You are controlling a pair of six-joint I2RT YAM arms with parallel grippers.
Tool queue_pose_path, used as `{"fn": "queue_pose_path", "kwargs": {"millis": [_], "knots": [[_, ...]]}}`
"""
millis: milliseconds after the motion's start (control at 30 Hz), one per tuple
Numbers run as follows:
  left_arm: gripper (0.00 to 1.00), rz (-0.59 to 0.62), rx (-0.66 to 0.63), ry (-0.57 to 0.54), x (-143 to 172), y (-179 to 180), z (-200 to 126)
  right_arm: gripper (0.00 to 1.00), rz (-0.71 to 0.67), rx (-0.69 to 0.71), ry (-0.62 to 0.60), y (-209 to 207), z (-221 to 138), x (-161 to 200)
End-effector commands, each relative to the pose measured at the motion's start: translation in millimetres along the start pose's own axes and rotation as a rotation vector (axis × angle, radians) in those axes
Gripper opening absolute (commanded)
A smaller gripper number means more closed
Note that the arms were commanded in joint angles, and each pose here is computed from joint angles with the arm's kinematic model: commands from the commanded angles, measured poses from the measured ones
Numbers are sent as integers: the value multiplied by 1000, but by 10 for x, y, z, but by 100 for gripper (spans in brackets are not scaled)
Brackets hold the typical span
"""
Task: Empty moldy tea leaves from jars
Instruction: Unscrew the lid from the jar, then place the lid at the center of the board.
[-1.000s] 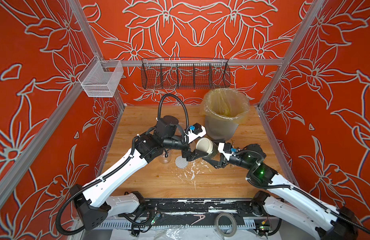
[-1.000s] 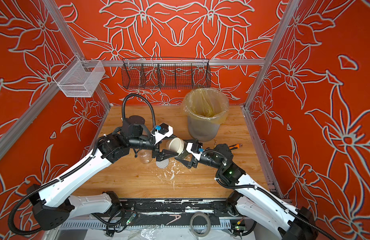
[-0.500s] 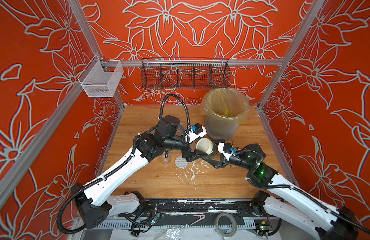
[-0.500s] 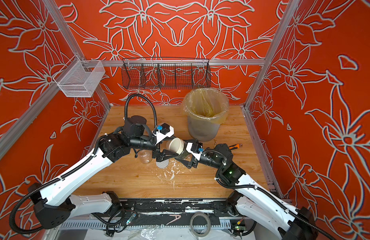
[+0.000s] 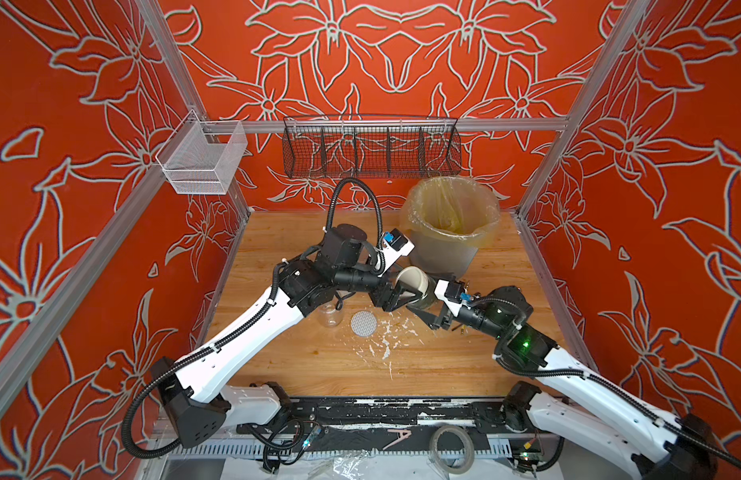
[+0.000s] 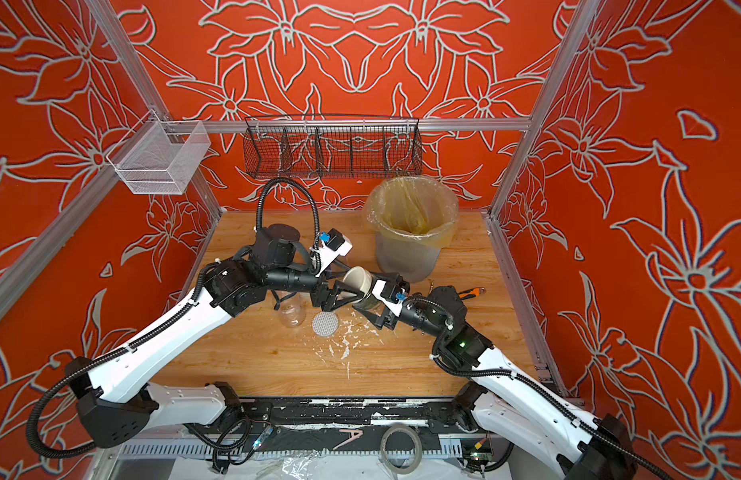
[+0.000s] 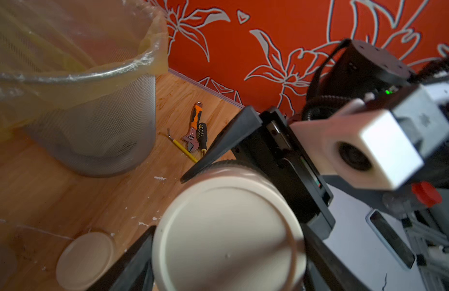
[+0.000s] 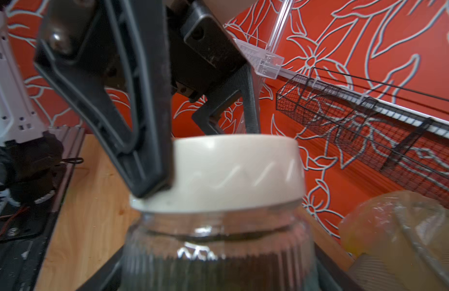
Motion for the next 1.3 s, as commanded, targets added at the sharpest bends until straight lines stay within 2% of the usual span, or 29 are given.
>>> {"fn": "queue_pose_path", "kwargs": {"millis": [0,133,233,367,500,667,800,933,1133,1267], "knots": [[49,-305,-122,-23,-93,79,-53,25,-139,115,-45,-106,2,-165],[45,-523,-185,-7,-80,122,-61,24,-196,165,3,-149,72,-94],[43,-593,-204,-12,-115,118,-93,23,-222,207,18,-171,112,-63],[44,-588,-250,-55,-169,100,-209,23,-194,233,3,-180,119,-50],[43,-559,-366,-92,-111,138,-344,24,-92,370,-15,-278,57,-63],[42,-479,-465,-4,168,195,-334,23,89,603,-16,-448,-97,-112],[42,-424,-526,90,490,201,-155,23,239,783,19,-603,-237,-184],[41,-371,-545,160,757,167,115,23,363,854,46,-711,-323,-279],[36,-376,-528,203,1189,231,639,23,520,882,66,-823,-375,-398],[36,-386,-570,283,1409,329,965,23,548,868,62,-832,-376,-421]]}}
Point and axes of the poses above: each gripper's point midway between its finger pads, its own z axis out along the fingers, its own y axis along the line the jaws close on, x = y × z, the point moved 9 cm from there along -z, back along the fingers, and after that the axes turned 4 degrees about z, right-handed, at the moved point
